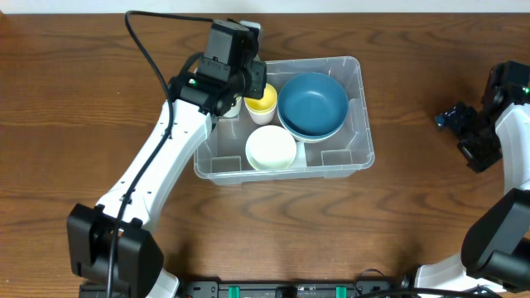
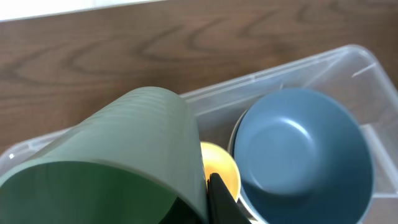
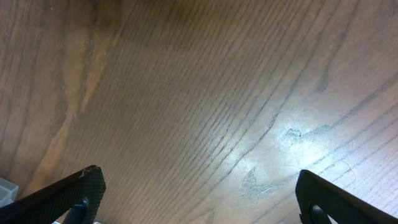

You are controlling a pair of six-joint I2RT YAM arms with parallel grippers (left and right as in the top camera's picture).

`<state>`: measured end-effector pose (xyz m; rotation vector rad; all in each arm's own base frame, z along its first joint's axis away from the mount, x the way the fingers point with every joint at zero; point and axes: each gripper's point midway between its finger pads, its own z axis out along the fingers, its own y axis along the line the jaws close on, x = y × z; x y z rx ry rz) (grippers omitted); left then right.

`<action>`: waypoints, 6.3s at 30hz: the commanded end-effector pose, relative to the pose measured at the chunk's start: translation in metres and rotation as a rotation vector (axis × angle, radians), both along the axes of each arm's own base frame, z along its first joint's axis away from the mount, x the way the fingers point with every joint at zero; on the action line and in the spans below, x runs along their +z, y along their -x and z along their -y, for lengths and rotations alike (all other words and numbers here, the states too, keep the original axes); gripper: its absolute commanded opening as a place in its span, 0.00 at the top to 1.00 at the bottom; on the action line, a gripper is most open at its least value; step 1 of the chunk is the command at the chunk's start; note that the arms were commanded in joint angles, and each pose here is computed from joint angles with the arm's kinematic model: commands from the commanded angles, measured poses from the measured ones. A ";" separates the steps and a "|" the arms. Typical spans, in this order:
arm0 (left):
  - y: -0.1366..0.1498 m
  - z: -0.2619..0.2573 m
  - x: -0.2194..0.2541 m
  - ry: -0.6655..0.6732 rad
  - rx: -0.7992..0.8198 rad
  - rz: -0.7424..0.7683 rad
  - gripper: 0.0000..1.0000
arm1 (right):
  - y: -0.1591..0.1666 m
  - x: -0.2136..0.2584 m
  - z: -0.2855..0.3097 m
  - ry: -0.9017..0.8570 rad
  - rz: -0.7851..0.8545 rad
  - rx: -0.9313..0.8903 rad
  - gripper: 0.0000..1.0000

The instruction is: Pack container

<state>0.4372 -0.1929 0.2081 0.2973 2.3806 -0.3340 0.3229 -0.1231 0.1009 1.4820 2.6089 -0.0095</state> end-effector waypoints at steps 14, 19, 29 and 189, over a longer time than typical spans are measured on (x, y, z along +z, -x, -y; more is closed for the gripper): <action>0.024 0.034 -0.027 -0.112 -0.089 -0.059 0.94 | 0.000 0.001 0.002 0.004 0.005 -0.017 0.01; 0.019 0.026 -0.033 -0.154 -0.054 -0.056 0.94 | 0.000 0.001 0.002 0.004 0.005 -0.017 0.01; 0.019 0.021 -0.045 -0.190 -0.040 -0.082 0.93 | 0.000 0.001 0.002 0.004 0.005 -0.017 0.01; 0.195 -0.165 -0.067 0.086 0.240 0.671 0.02 | 0.000 0.001 0.002 0.004 0.005 -0.017 0.01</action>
